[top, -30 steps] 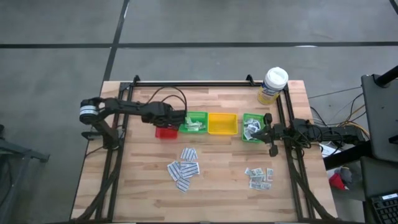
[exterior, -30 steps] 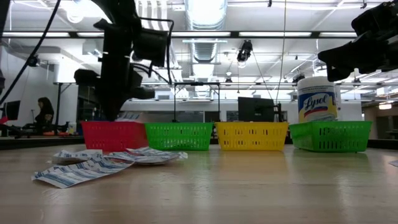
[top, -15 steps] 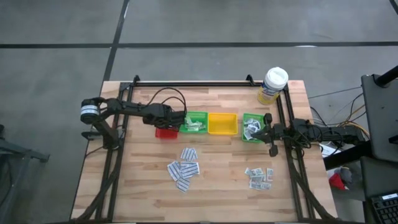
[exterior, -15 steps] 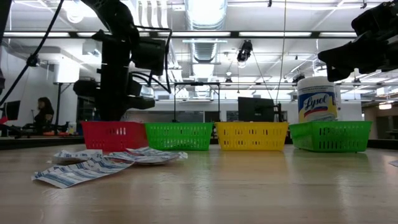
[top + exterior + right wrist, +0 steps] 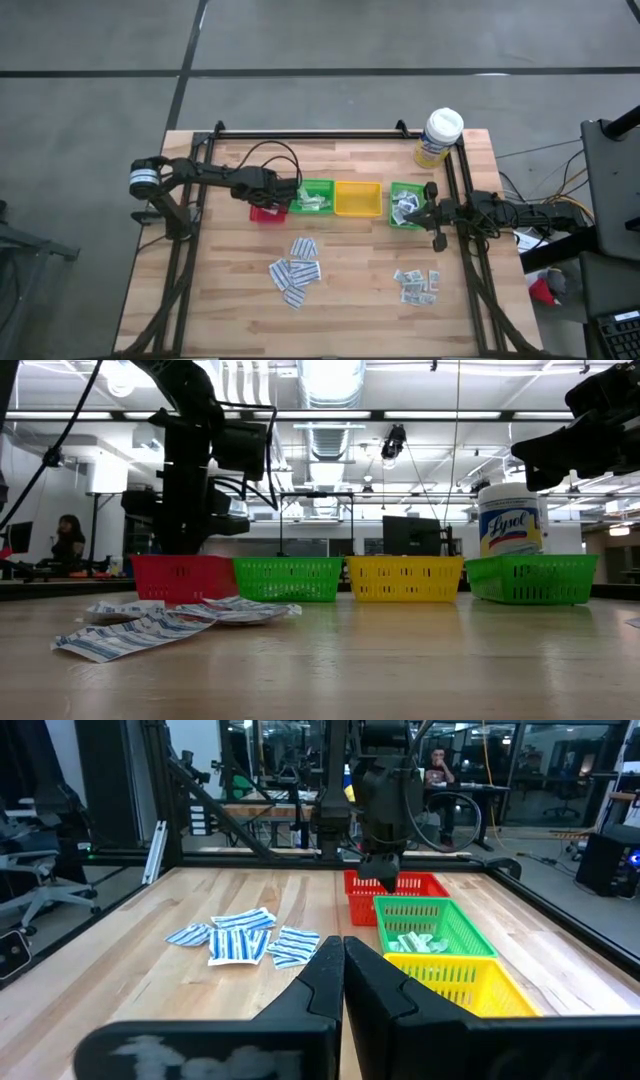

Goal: Pick & Place First Aid Supplies
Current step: Put the blue bandage into the red bin

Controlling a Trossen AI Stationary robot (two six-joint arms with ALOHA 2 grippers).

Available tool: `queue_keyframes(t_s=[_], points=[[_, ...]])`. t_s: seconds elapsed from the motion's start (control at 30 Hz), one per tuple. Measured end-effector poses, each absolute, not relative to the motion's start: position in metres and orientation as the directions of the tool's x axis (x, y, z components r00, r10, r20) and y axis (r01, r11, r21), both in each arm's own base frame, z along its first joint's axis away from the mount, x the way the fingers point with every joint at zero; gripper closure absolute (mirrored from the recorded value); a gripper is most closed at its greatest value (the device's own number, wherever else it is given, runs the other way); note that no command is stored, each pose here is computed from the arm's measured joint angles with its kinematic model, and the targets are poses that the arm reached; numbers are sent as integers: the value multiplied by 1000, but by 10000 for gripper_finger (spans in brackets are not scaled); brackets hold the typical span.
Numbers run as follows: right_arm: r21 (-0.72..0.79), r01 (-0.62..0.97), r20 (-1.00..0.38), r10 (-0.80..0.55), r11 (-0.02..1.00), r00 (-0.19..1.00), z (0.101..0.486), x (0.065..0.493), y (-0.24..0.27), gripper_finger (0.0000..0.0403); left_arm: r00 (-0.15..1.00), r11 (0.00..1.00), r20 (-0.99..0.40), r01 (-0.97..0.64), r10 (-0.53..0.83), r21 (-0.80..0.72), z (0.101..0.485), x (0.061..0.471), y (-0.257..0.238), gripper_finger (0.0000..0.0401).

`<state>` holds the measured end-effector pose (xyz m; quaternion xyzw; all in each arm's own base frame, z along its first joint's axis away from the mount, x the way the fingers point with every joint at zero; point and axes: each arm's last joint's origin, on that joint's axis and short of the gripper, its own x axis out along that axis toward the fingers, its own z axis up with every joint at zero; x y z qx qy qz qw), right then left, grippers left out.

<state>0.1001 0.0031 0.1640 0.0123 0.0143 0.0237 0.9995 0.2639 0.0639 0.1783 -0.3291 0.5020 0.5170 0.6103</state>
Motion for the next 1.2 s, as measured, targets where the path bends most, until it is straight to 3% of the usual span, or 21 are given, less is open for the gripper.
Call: queue_keyframes(t_s=[0.33,0.67,1.0,1.2], points=[[27,-47,-28,48,999,998,164,100,3,394,25,299,-959,-952,282,63,194,262,63,297],[27,-47,-28,48,999,998,164,100,3,394,202,416,-949,-905,242,-87,229,259,34,293],[26,-47,-28,48,999,998,164,100,3,394,282,642,-942,-760,184,-103,231,258,-40,293],[28,-47,-28,47,999,998,164,100,3,394,312,704,-930,-704,193,-90,227,251,-78,293]])
